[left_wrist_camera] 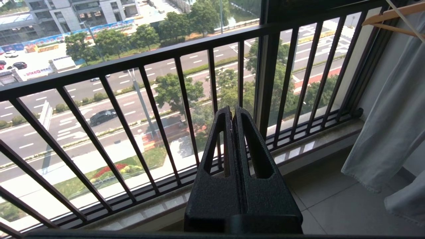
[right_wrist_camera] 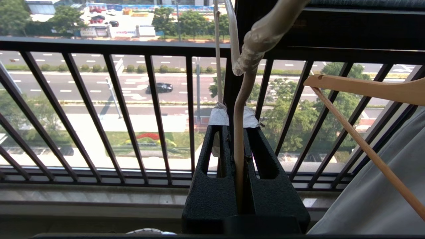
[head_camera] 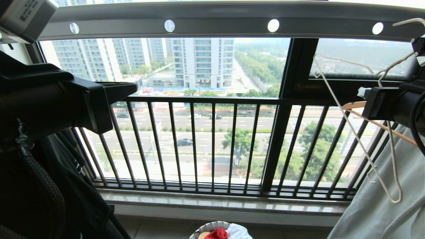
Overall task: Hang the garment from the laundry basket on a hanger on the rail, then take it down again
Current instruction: Hang the clothes rack on the clothesline
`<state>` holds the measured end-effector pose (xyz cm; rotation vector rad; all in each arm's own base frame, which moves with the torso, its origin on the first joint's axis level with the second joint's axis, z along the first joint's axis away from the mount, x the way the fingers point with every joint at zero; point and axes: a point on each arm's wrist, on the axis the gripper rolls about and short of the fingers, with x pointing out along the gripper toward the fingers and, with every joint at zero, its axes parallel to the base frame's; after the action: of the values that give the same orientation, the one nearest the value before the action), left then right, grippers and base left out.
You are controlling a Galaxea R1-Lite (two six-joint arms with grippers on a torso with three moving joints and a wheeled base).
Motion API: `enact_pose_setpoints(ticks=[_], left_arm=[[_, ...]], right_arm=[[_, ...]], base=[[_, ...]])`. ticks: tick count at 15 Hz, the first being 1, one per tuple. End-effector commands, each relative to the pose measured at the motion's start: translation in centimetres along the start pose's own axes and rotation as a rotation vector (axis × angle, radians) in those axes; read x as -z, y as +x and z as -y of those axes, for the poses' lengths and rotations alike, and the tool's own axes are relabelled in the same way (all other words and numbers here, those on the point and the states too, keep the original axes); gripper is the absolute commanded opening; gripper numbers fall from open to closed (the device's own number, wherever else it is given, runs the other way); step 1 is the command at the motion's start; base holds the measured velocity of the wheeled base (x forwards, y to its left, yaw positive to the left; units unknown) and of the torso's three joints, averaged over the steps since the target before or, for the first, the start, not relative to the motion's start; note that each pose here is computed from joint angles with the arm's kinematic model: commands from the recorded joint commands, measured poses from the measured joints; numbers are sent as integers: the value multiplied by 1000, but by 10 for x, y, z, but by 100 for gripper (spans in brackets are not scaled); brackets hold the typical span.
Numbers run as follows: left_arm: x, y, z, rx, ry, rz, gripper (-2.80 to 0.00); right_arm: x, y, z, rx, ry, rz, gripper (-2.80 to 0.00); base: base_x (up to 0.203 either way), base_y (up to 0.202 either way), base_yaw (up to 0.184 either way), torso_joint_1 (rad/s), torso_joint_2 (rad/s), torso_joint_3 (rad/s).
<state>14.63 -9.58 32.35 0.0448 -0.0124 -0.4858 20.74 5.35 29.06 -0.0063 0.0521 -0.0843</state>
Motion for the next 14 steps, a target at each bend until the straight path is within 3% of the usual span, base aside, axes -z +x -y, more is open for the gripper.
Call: enact_pose_setpoints(ticks=[1, 7, 14], left_arm=[[0, 1, 0, -1, 0, -1, -280], [0, 2, 0, -1, 0, -3, -280], [1, 3, 0, -1, 1, -7, -280]], right_arm=[[3, 20, -6, 12, -9, -25, -280], [7, 45, 11, 70, -3, -50, -280], [4, 76, 7, 60, -58, -64, -280]], base=[[0, 0, 0, 0, 0, 0], [0, 0, 0, 0, 0, 0], [0, 0, 0, 0, 0, 0]])
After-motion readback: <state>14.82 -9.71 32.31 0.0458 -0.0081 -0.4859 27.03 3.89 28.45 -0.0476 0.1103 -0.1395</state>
